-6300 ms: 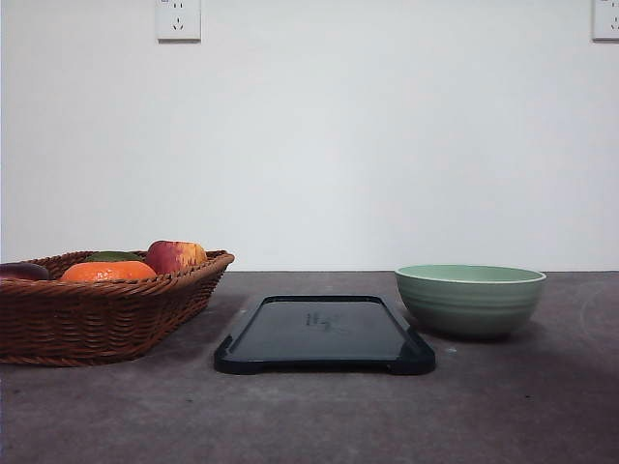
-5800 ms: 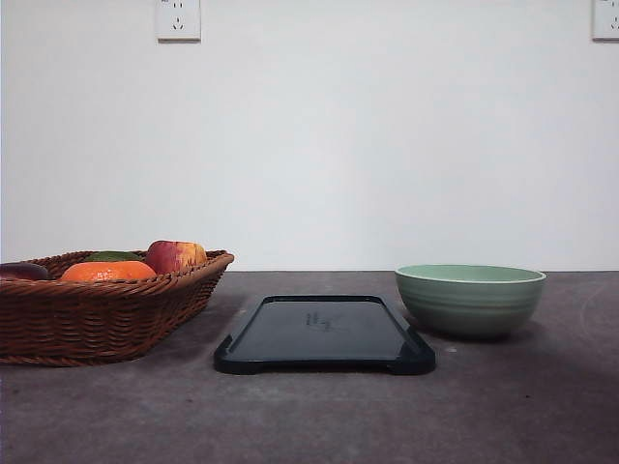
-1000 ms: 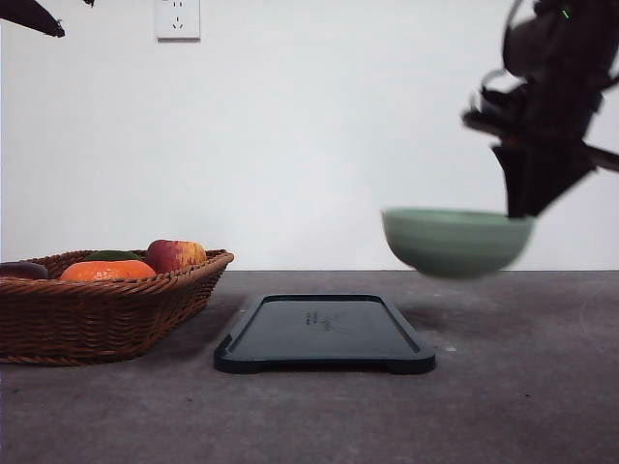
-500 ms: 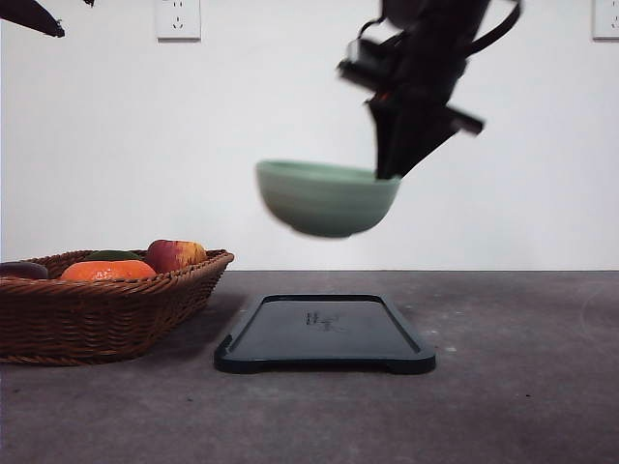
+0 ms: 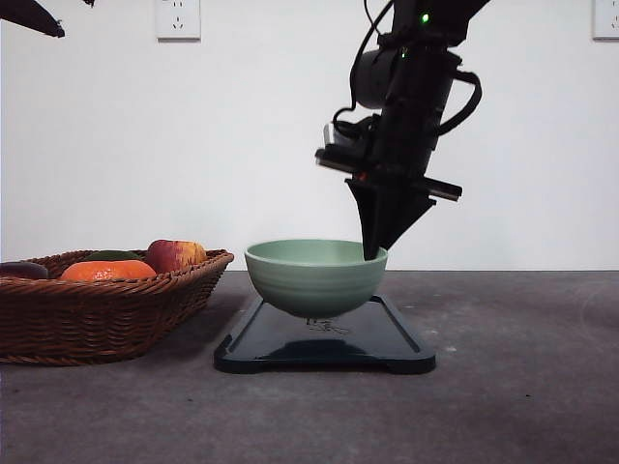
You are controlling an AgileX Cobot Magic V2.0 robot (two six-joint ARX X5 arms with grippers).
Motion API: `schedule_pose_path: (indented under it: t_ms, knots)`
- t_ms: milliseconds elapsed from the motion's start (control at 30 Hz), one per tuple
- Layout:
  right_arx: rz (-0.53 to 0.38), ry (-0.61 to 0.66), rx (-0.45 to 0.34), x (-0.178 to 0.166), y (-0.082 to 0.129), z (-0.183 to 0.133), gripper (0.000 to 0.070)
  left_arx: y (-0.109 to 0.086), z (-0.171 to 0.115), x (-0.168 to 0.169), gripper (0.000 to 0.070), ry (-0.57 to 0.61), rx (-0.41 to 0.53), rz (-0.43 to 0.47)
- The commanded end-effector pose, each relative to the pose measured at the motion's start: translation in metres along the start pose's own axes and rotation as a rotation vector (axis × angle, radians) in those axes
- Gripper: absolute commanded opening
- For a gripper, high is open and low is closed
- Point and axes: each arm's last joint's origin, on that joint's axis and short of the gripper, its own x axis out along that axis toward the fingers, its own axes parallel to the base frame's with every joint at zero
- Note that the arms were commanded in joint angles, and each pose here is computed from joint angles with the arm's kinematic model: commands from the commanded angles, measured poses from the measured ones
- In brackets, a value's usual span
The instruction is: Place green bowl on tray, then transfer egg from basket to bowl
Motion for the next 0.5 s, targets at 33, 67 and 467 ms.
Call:
schedule_pose_path:
  t_ms: [33, 67, 467]
  knots:
    - [-0.010, -0.006, -0.004, 0.009, 0.003, 0.006, 0.0000, -0.001, 0.008, -0.001, 0.0350, -0.023, 0.010, -0.007]
    - [-0.010, -0.004, -0.003, 0.010, 0.003, 0.006, 0.0006, -0.001, 0.008, -0.001, 0.0350, -0.023, 0.010, -0.007]
    - [-0.011, -0.037, -0.012, -0.017, 0.007, 0.005, 0.0283, -0.001, 0.007, -0.001, 0.0350, -0.017, 0.006, -0.008]
